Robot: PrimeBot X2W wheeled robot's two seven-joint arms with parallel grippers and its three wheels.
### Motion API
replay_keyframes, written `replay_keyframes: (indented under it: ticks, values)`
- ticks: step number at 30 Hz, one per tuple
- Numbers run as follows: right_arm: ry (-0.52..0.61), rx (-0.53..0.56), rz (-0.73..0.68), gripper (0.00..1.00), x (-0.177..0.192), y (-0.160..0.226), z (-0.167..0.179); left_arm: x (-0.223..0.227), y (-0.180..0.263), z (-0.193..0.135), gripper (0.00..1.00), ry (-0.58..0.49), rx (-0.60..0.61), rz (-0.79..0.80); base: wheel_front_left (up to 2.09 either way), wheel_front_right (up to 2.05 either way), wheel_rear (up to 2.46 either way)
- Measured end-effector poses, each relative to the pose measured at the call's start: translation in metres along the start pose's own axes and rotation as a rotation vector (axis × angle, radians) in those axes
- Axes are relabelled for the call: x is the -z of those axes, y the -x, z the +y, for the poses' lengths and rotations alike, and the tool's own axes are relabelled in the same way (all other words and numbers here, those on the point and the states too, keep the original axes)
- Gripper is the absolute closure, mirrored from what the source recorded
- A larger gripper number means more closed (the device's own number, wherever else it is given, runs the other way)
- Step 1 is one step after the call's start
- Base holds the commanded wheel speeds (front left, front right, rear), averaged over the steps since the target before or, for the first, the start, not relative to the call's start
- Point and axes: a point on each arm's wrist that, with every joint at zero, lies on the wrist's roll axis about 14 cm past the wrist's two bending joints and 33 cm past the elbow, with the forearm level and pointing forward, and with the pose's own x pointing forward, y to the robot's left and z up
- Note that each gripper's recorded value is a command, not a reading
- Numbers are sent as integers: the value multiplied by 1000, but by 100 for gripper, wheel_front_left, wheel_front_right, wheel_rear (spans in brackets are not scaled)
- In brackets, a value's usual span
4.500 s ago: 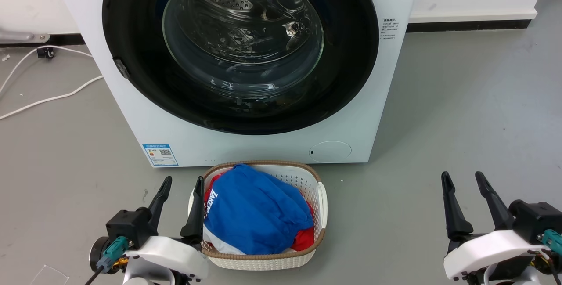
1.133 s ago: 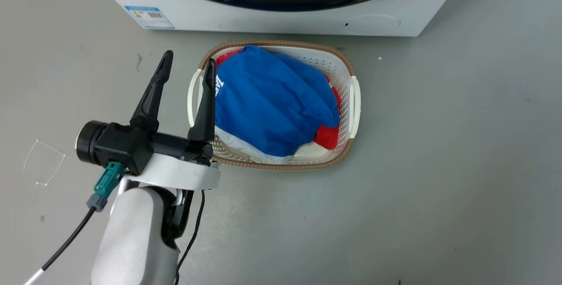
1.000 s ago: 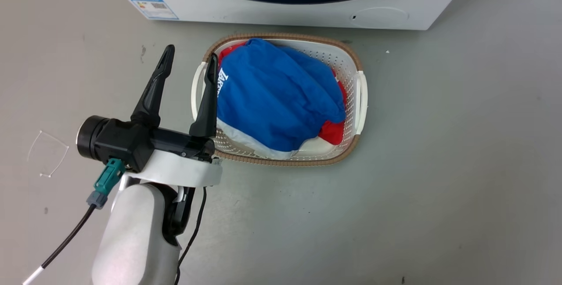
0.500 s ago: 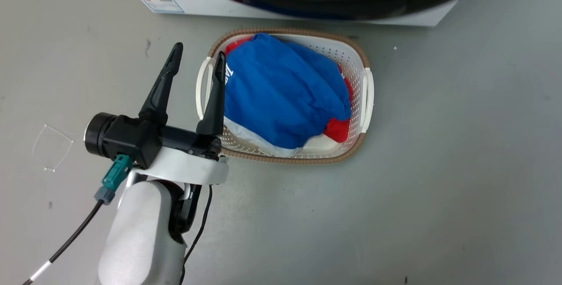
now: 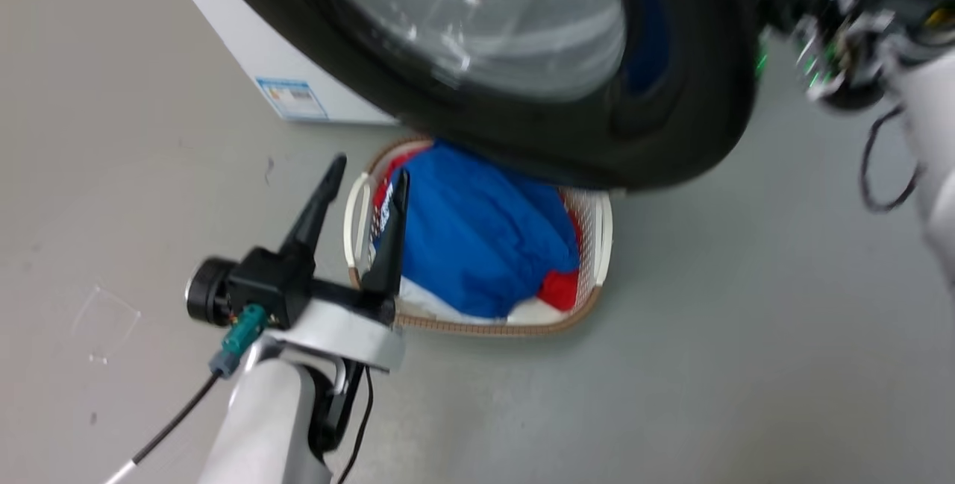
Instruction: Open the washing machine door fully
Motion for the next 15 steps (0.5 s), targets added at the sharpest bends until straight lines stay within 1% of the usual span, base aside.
replay_keyframes:
  ticks: [5, 15]
  values:
    - [2, 0, 84, 100, 48, 16, 3, -4, 29, -4, 0, -3, -8, 17, 0, 0, 0]
    - [56, -98, 175, 100, 136, 51, 29, -19, 84, -14, 0, -11, -22, 2, 0, 0, 0]
